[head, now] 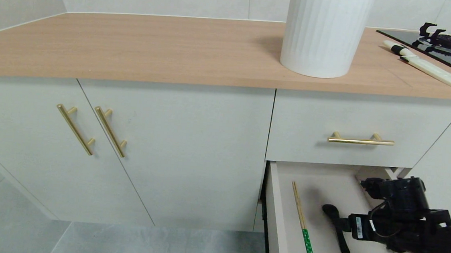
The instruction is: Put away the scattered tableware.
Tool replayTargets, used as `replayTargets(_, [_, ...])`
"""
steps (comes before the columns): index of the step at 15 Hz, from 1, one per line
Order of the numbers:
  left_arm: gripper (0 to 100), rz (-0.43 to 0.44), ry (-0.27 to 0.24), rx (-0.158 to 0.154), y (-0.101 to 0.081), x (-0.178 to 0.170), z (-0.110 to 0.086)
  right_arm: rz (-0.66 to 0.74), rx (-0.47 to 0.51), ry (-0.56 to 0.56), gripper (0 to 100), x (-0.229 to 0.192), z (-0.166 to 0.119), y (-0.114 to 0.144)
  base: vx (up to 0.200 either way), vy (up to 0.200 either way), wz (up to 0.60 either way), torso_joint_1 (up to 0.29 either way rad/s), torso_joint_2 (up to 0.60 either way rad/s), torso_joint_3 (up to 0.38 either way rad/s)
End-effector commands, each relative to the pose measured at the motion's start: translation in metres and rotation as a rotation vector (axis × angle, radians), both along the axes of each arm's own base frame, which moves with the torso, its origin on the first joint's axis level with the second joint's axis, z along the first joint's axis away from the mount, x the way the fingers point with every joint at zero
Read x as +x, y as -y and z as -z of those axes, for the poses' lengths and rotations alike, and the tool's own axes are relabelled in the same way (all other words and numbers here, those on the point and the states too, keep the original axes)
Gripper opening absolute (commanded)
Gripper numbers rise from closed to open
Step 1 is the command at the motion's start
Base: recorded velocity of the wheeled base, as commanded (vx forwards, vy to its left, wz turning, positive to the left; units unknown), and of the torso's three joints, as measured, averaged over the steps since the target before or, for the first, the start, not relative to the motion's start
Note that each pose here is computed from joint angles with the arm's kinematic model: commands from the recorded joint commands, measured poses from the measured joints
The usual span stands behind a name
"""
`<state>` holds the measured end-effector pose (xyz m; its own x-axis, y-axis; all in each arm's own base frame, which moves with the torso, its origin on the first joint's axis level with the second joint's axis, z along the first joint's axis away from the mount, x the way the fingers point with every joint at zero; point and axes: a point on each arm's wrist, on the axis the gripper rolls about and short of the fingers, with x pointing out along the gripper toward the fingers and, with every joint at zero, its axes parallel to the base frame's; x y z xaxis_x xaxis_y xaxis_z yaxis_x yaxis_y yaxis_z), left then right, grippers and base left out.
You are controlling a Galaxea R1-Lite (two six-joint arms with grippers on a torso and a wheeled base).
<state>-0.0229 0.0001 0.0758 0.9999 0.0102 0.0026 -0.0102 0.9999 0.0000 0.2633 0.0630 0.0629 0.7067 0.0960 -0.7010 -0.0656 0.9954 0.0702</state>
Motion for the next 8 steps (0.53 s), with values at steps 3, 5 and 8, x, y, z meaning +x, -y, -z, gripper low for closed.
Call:
replayTargets(3, [100,-0.001,-0.001,0.000,0.000,0.000,0.000,-0.028,0.046,0.130,100,-0.067,-0.098,0.010,0.000,0.000,0.00,0.000,0.00,0.000])
replayTargets(5, [100,-0.001,0.001,0.000,0.000,0.000,0.000,-0.029,0.063,0.121,100,-0.094,-0.109,0.015,0.000,0.000,0.00,0.000,0.00,0.000])
replayTargets(8, [100,-0.001,0.001,0.000,0.000,0.000,0.000,-0.035,0.061,0.115,100,-0.122,-0.121,0.023,0.000,0.000,0.00,0.000,0.00,0.000])
